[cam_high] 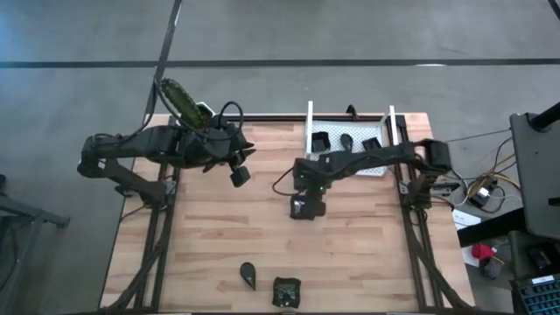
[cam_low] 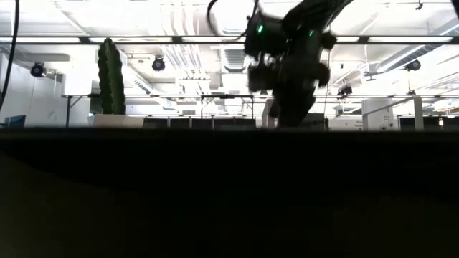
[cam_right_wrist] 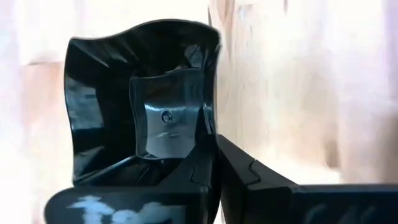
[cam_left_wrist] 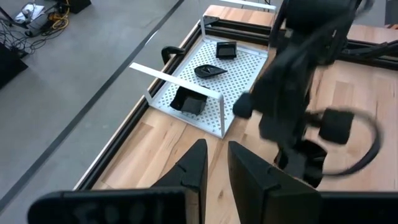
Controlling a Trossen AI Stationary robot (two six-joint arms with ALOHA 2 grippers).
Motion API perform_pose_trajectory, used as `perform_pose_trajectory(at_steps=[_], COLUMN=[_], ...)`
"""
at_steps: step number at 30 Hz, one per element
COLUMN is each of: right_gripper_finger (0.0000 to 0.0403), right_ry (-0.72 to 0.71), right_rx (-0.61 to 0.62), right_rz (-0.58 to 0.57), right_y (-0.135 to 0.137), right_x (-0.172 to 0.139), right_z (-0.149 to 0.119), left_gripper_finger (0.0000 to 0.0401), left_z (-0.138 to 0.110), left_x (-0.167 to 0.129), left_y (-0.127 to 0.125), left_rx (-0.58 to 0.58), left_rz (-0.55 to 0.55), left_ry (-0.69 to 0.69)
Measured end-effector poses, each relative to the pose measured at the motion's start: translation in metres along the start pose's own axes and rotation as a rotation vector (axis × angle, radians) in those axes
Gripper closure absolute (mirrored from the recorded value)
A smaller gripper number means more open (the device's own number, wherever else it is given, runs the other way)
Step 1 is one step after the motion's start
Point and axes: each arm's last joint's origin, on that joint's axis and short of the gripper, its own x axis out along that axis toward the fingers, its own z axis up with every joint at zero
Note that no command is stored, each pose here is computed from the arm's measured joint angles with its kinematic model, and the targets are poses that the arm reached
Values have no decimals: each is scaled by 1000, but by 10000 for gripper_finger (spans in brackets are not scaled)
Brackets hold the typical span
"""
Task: Pick & Place Mini shaped plates
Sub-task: Stack the black distorted square plate on top of the other black distorted square plates on the shelf
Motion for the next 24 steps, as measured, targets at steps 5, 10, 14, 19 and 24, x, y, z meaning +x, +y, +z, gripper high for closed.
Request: perform_pose_trajectory(at_steps=[5,10,14,19,24], right_gripper_finger=[394,394,394,394,394], right_ry=[-50,-144,-232,-354,-409], right_rx=[21,147,329,624,993], right_rz=[-19,-159,-275,-383,-444], right_y=[8,5,-7,-30,-64], right_x=[-55,-113,-150,-177,-176], right_z=[-12,-32,-52,-71,-83], left_gripper_finger=[344,344,344,344,344], left_z=[0,0,0,0,0], left_x=[0,0,0,0,0], left_y=[0,0,0,0,0], left_rx=[1,1,2,1,0], left_rz=[0,0,0,-1,0], left_ry=[0,0,0,-1,-3])
